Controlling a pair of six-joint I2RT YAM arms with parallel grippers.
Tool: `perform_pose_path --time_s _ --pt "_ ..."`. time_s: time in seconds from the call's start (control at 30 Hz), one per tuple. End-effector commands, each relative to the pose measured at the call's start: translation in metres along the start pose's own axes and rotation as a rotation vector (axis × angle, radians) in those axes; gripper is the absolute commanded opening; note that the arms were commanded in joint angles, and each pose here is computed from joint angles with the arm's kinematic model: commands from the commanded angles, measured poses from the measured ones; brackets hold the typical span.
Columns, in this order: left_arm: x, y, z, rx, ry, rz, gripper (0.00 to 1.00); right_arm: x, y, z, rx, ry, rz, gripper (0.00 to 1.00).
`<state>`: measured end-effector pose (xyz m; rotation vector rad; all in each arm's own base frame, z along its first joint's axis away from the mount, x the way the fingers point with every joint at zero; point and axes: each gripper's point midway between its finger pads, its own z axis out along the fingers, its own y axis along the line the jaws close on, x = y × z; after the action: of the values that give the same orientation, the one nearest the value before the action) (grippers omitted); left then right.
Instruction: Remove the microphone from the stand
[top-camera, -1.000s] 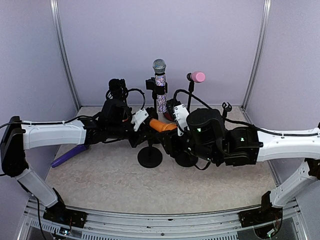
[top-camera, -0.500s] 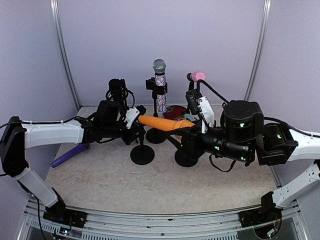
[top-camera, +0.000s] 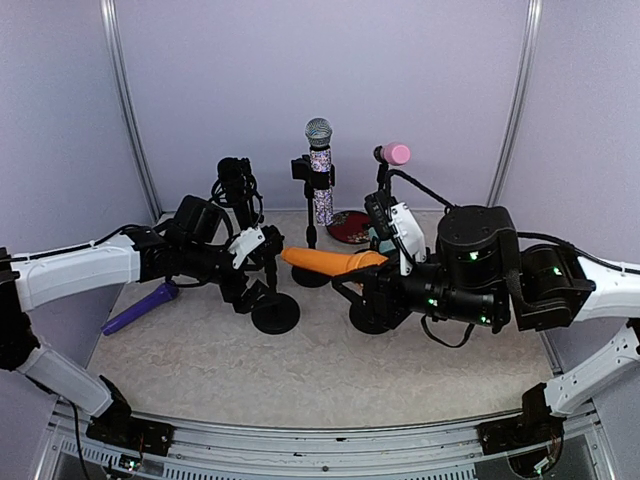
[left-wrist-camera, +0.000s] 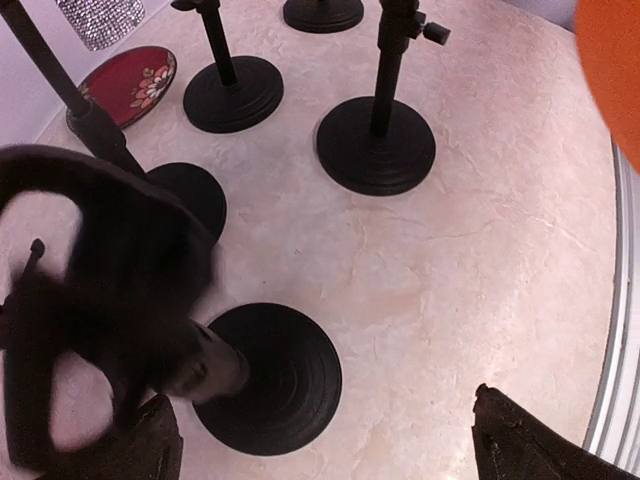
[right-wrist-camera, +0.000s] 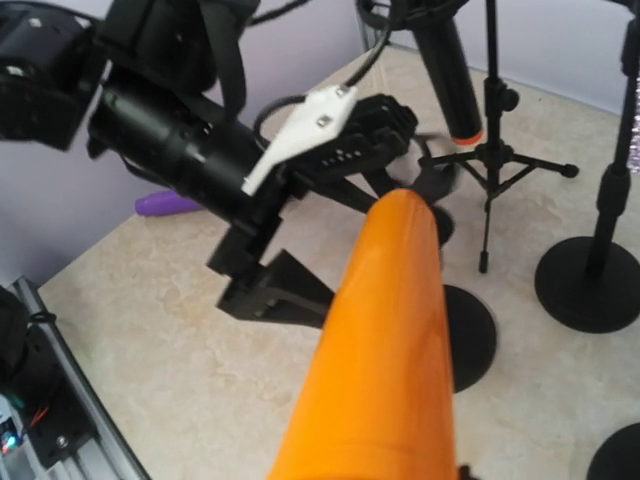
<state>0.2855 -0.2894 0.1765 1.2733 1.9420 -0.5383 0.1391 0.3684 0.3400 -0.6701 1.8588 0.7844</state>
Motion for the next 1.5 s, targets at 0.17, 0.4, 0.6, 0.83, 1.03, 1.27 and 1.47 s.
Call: perform_pose_path --time_s 0.17,0.4,0.6,0.83,1.03,1.27,1.47 --pt "0.004 -0.018 -0.075 0.090 0.033 0.132 0.99 0.004 0.032 0.024 -0.125 0.076 -0.043 0.00" --pt "0.005 -0.055 -0.110 0.219 0.007 0.238 0.99 -0.004 0.070 0.073 -0.328 0.100 -0.046 0.00" --pt "0.012 -0.072 -0.124 0.286 0.026 0.302 0.93 -0.011 0.096 0.124 -0.464 0.121 -0.055 0.00" --pt "0.026 -0.070 -0.129 0.252 0.057 0.352 0.63 -0.013 0.104 0.149 -0.530 0.119 -0.031 0.00" --pt "0.046 -0.053 -0.121 0.157 0.106 0.370 0.21 -0.014 0.092 0.153 -0.503 0.120 -0.009 0.53" --pt "0.127 0.017 -0.117 -0.065 0.306 0.302 0.13 -0.045 0.036 0.144 -0.255 0.031 -0.007 0.93" --pt "0.214 0.080 -0.129 -0.262 0.461 0.166 0.15 -0.048 -0.007 0.156 -0.056 0.046 -0.050 0.93"
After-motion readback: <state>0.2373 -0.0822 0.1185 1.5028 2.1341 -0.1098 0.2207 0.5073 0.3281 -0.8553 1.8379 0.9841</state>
